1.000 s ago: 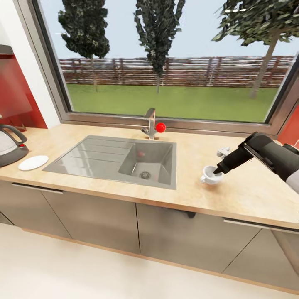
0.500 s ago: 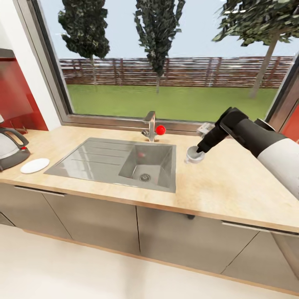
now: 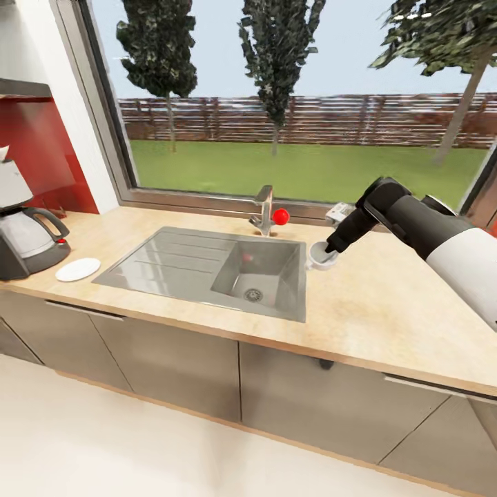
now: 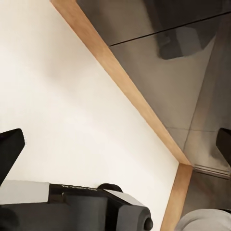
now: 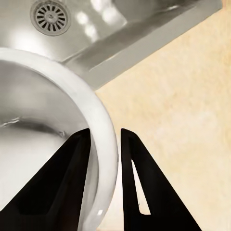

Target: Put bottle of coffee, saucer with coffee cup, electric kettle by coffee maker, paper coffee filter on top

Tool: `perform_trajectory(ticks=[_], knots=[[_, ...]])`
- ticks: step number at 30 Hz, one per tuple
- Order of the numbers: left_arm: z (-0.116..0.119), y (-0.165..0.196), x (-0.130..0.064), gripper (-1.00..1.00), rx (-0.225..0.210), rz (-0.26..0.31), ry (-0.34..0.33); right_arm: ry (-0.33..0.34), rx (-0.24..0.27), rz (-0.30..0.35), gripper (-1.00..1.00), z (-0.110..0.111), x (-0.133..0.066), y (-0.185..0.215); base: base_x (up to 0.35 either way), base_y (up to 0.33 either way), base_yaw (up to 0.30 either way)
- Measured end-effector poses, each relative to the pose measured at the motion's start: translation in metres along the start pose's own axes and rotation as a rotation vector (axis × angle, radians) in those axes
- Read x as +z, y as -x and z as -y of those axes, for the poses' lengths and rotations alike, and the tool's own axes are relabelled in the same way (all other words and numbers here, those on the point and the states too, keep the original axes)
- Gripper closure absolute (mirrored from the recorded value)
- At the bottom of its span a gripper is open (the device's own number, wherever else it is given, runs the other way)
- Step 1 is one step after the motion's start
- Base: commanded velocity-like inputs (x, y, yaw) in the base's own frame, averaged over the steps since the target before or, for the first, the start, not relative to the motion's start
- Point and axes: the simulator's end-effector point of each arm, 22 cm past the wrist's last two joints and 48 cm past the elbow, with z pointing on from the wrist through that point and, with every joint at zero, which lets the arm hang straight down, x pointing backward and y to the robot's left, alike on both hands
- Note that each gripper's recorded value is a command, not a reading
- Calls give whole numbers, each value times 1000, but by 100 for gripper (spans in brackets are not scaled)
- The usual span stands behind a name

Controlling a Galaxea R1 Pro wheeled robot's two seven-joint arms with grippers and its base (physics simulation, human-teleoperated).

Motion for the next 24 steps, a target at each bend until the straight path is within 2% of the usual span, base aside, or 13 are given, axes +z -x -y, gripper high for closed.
perform_trajectory(ticks=[24], knots=[[0,1,0,-100,1,0,1,3,-1,-3,100,-2,2,-2,0,0,264]])
